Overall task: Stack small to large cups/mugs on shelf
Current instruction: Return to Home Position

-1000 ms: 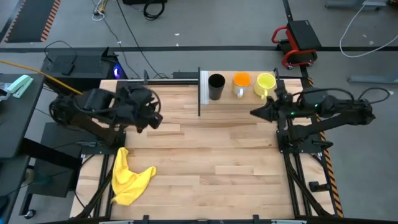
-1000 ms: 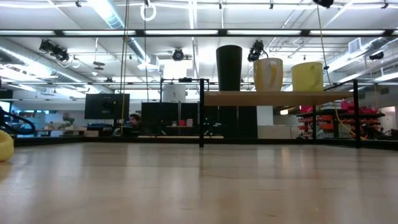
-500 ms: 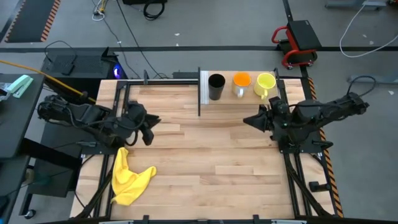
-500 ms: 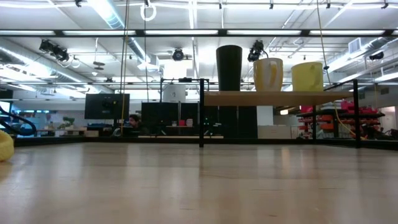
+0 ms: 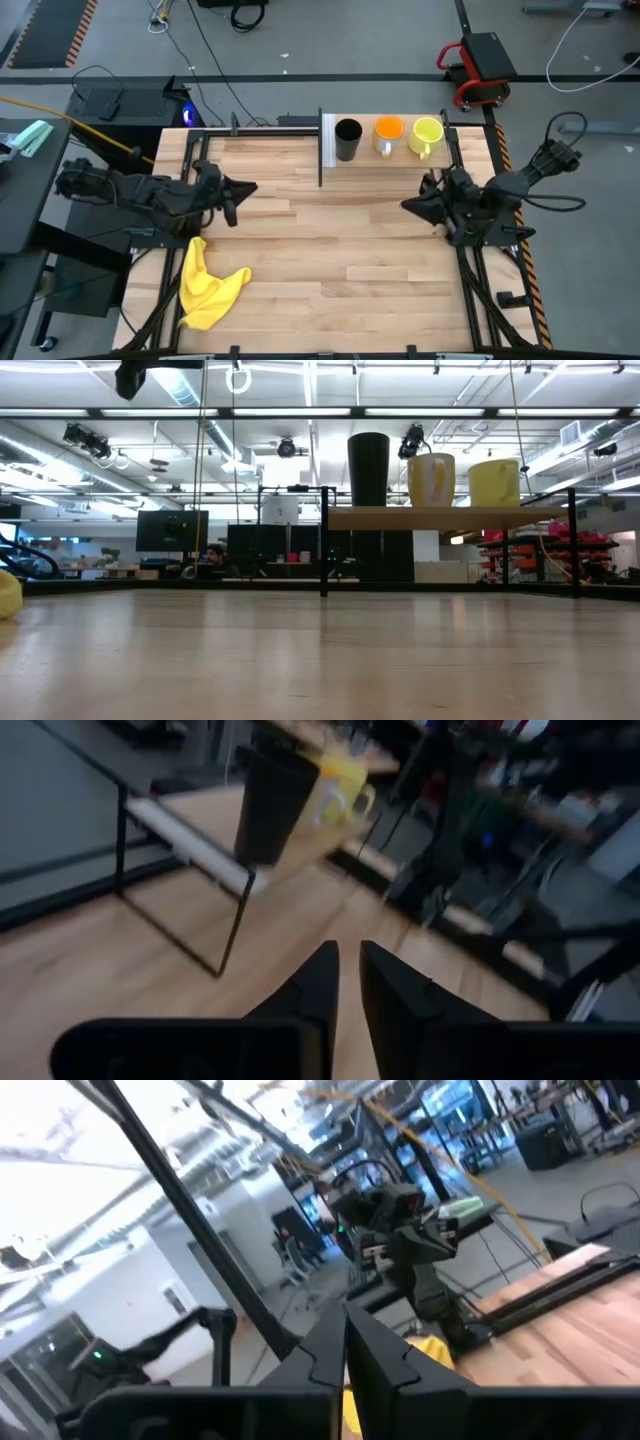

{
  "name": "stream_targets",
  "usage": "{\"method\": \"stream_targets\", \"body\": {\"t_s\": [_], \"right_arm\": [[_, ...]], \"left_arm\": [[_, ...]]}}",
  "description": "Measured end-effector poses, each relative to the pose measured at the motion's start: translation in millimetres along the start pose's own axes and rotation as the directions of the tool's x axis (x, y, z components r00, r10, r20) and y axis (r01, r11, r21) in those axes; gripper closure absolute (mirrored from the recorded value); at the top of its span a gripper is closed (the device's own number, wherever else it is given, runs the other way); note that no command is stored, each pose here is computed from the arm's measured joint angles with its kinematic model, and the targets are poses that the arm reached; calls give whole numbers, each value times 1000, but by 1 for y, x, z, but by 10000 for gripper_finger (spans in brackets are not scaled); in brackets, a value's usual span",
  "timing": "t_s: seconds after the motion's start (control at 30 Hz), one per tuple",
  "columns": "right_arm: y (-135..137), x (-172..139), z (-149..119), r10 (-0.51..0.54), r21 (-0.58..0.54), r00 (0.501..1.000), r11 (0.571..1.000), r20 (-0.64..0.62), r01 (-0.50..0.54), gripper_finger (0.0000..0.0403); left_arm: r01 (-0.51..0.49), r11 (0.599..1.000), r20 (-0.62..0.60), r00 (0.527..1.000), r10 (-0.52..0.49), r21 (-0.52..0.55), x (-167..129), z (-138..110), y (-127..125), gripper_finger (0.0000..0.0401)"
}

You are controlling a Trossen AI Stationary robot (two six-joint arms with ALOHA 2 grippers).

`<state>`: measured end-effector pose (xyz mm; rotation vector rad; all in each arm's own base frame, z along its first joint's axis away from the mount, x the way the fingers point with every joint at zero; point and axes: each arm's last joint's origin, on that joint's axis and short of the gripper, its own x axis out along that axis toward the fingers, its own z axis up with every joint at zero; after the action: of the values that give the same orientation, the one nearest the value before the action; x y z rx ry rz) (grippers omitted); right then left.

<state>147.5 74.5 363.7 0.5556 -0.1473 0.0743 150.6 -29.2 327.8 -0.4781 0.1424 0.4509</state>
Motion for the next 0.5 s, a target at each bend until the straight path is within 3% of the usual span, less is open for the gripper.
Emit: {"method": "stream_targets", "body": {"t_s": [0.17, 0.33, 0.5], "right_arm": [[-25, -33, -7, 58, 11, 991, 998, 118, -60, 382], [-41, -60, -14, 232, -7, 931, 971, 281, -240, 381], [-52, -68, -26, 244, -26, 920, 968, 307, -248, 380]], "left_arm": [[-6, 1000, 55, 998, 5, 9, 1, 7, 3, 356], [-38, 999, 64, 997, 37, 18, 6, 9, 7, 358], [-54, 998, 67, 996, 53, 10, 9, 14, 14, 358]]}}
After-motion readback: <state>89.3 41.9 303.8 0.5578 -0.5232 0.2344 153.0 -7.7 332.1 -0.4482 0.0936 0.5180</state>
